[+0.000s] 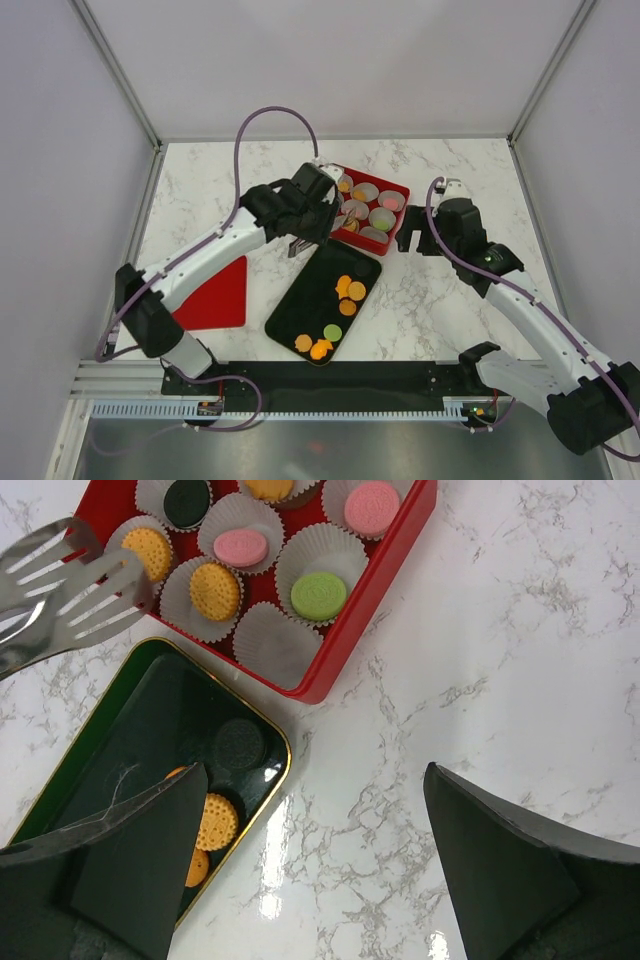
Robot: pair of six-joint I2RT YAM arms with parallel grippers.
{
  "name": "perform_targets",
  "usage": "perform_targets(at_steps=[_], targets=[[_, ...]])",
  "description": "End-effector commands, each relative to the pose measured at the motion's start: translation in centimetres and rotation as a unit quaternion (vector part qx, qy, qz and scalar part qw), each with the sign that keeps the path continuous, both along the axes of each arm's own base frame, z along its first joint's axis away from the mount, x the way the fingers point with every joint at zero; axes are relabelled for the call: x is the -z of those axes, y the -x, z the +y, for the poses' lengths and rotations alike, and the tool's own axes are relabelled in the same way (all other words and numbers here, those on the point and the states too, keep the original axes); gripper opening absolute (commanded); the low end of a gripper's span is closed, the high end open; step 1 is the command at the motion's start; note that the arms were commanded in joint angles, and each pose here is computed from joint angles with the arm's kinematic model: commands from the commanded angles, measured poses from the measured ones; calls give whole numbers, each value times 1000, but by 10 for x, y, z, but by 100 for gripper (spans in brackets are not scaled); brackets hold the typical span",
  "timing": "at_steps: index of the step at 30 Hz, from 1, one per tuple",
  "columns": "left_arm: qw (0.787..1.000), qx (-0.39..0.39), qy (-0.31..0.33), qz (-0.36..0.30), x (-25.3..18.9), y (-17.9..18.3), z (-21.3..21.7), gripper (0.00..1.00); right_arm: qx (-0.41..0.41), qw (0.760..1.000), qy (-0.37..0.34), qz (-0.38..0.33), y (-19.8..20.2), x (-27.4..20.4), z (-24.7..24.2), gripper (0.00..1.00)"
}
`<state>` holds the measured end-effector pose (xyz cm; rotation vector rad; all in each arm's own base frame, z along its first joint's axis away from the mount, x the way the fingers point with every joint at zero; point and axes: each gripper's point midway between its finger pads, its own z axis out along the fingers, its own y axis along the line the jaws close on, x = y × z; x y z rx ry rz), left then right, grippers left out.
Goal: Pack the cookies
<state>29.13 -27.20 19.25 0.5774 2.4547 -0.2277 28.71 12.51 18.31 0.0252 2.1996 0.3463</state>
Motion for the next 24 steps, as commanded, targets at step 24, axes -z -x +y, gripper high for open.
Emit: perform_targets(at_steps=[24], targets=[[997,51,1,63,41,151,36,54,5,1000,-16,-24,-1,-11,-8,98]])
